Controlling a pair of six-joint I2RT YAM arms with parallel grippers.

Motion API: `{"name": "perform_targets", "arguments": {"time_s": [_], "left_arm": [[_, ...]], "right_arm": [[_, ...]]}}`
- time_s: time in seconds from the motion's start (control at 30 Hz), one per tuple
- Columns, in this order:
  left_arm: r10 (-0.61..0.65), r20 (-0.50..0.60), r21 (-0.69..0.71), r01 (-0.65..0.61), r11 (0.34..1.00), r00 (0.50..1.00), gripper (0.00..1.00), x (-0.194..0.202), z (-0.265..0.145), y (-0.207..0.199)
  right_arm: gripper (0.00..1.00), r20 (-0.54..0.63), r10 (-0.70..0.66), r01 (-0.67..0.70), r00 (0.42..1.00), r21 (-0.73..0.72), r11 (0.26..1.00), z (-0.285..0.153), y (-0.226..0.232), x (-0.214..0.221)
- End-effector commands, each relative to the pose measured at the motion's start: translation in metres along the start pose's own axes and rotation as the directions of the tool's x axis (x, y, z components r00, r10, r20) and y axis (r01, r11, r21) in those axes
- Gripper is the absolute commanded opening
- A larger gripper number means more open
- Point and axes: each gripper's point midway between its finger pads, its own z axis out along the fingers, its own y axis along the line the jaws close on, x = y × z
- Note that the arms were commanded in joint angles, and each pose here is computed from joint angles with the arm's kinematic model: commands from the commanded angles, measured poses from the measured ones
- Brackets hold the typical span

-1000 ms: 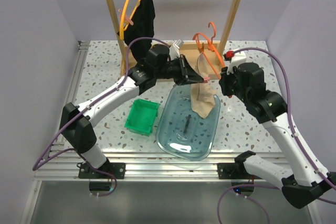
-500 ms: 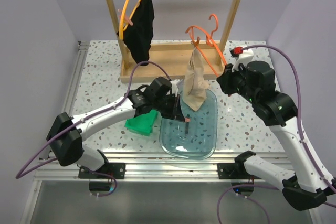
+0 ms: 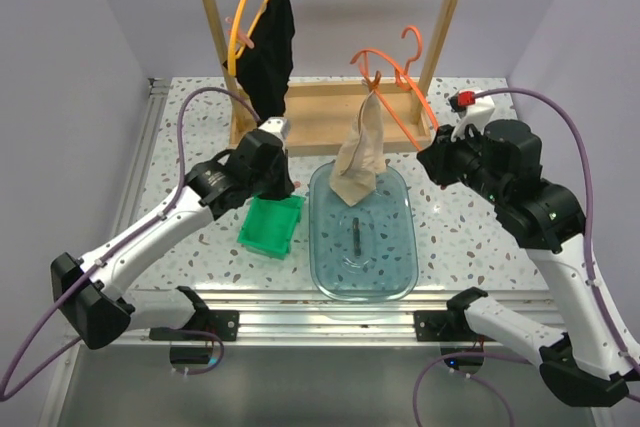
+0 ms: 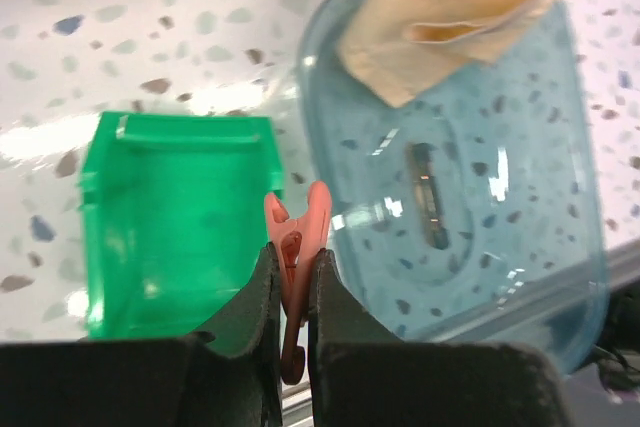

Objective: Remove the underwear clipped to the hanger

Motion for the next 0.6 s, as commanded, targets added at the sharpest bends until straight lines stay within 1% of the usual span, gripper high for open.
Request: {"name": "perform_targets", "arguments": {"time_s": [0.0, 0.07, 0.17, 0.27, 0.3, 0.37, 0.43, 0.47, 0.5, 0.57], "left_arm": [[0.048, -0.113, -0.153, -0.065, 0.986, 0.992, 0.00, 0.032, 0.005, 0.050], [0.053, -0.153, -0.180, -0.081, 0.980, 0.987, 0.00, 0.047, 0.010, 0.060], [0.057, -0.176, -0.213, -0.095, 0.973, 0.983, 0.00, 0.062, 0.017, 0.072], [0.052, -0.186, -0.219, -0.093, 0.971, 0.981, 0.00, 0.069, 0.022, 0.076], [0.054, -0.191, -0.232, -0.099, 0.968, 0.980, 0.00, 0.071, 0.023, 0.079], [0.057, -0.195, -0.274, -0.111, 0.955, 0.979, 0.00, 0.072, 0.023, 0.088], [0.059, -0.191, -0.286, -0.113, 0.952, 0.980, 0.00, 0.073, 0.024, 0.090], [0.057, -0.188, -0.290, -0.111, 0.951, 0.981, 0.08, 0.072, 0.025, 0.091], [0.057, -0.183, -0.287, -0.109, 0.952, 0.982, 0.28, 0.071, 0.025, 0.090], [0.046, -0.162, -0.278, -0.091, 0.956, 0.986, 0.57, 0.065, 0.024, 0.086]], "right_arm": [[0.00, 0.070, -0.002, 0.004, 0.998, -0.023, 1.000, -0.022, 0.005, -0.020], [0.00, 0.064, -0.003, 0.004, 0.998, -0.022, 1.000, -0.024, 0.005, -0.020], [0.00, 0.063, 0.004, -0.001, 0.998, -0.033, 0.999, -0.031, 0.007, -0.021], [0.00, 0.065, 0.007, -0.005, 0.998, -0.042, 0.999, -0.037, 0.008, -0.024], [0.00, 0.056, 0.011, -0.007, 0.998, -0.071, 0.997, -0.041, 0.014, -0.025], [0.00, 0.048, 0.011, -0.007, 0.999, -0.089, 0.996, -0.044, 0.017, -0.026], [0.00, 0.040, 0.015, -0.010, 0.999, -0.111, 0.994, -0.050, 0.022, -0.027], [0.00, 0.038, 0.017, -0.013, 0.999, -0.118, 0.993, -0.053, 0.023, -0.027], [0.00, 0.032, 0.021, -0.017, 0.999, -0.120, 0.993, -0.057, 0.023, -0.026], [0.00, 0.021, 0.016, -0.014, 1.000, -0.127, 0.992, -0.061, 0.024, -0.023]]}}
